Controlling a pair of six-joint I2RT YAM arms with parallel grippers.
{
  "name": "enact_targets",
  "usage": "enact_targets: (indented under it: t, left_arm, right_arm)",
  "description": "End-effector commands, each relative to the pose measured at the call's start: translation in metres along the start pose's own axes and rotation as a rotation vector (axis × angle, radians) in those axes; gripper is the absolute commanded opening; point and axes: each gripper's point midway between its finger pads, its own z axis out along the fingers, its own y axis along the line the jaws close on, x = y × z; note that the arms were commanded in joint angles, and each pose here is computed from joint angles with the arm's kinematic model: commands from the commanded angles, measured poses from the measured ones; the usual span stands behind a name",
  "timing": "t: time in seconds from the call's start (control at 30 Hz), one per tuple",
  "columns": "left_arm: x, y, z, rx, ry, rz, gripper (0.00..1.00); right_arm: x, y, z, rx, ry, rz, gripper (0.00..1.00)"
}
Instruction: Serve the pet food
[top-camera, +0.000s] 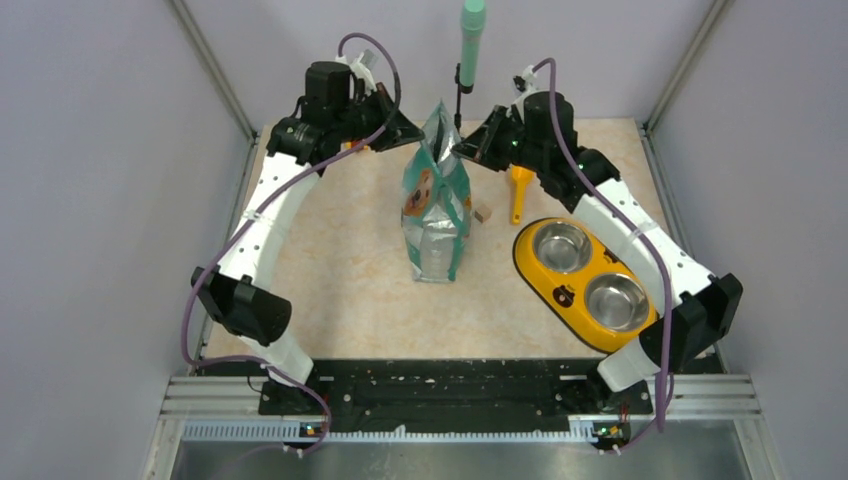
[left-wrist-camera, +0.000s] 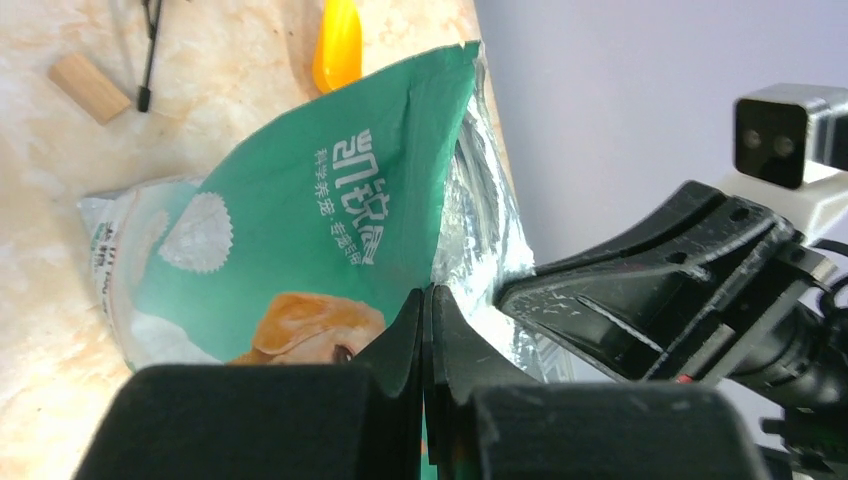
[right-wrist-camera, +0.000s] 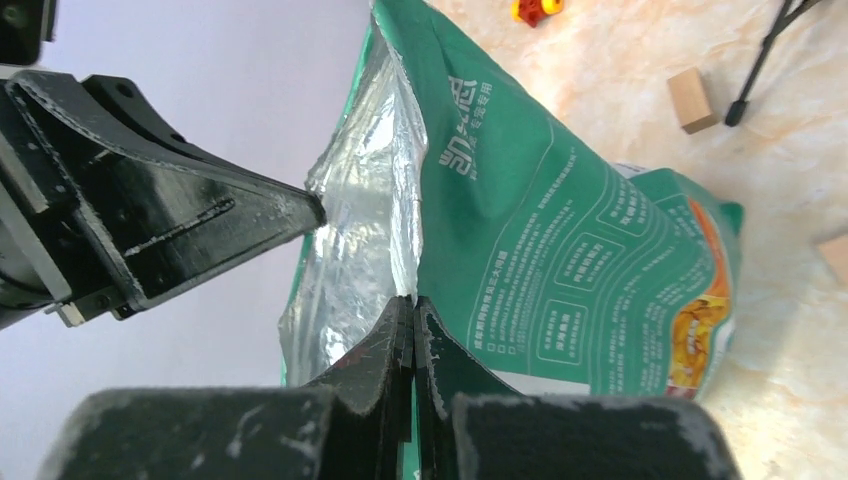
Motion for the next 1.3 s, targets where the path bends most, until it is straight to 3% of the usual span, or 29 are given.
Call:
enact_targets:
  t: [0.0,0.2,0.47,0.5,0.53,0.6,0.63,0.67,0.7,1.03,1.27]
  left_arm:
    - [-0.041,-0.009,-0.026,-0.064,-0.146,0.137,0.0]
    - [-0.051,-0.03,-0.037,-0.006,-0.171,0.185,0.0]
    - [-0.051,-0.03,-0.034,0.003,-0.174,0.18,0.0]
    - [-0.053,-0.032,-0.034,0.008,-0.175,0.185,0.05]
    - [-0.052,-0.034,-0.033,0.008,-0.171,0.193,0.19]
    - [-0.048,-0.04,-0.029,-0.004,-0.161,0.216,0.62]
    - [-0.045,-0.043,-0.028,-0.019,-0.16,0.233,0.77]
    - [-0.043,-0.047,-0.026,-0.033,-0.164,0.257,0.88]
    - [-0.041,-0.05,-0.023,-0.048,-0.165,0.272,0.91]
    - [-0.01,-0.012,0.003,-0.368,-0.127,0.39,0.94]
    - [-0.008,0.001,-0.001,-0.457,-0.129,0.417,0.56]
  right_arm:
    - [-0.04,-0.001,-0.021,0.097,-0.122,-0.106,0.0]
    - [-0.06,0.013,-0.031,0.087,-0.154,-0.129,0.0]
    - [-0.063,0.018,-0.03,0.072,-0.14,-0.151,0.0]
    - [-0.062,0.018,-0.028,0.068,-0.134,-0.152,0.0]
    - [-0.06,0.018,-0.026,0.064,-0.127,-0.15,0.0]
    - [-0.058,0.018,-0.024,0.057,-0.119,-0.147,0.0]
    - [-0.058,0.018,-0.023,0.054,-0.117,-0.147,0.0]
    - [-0.059,0.019,-0.022,0.051,-0.119,-0.148,0.0]
    - [-0.059,0.02,-0.022,0.048,-0.118,-0.148,0.0]
    - [-0.053,0.017,-0.015,0.038,-0.094,-0.141,0.0]
    - [-0.052,0.013,-0.017,0.059,-0.097,-0.138,0.0]
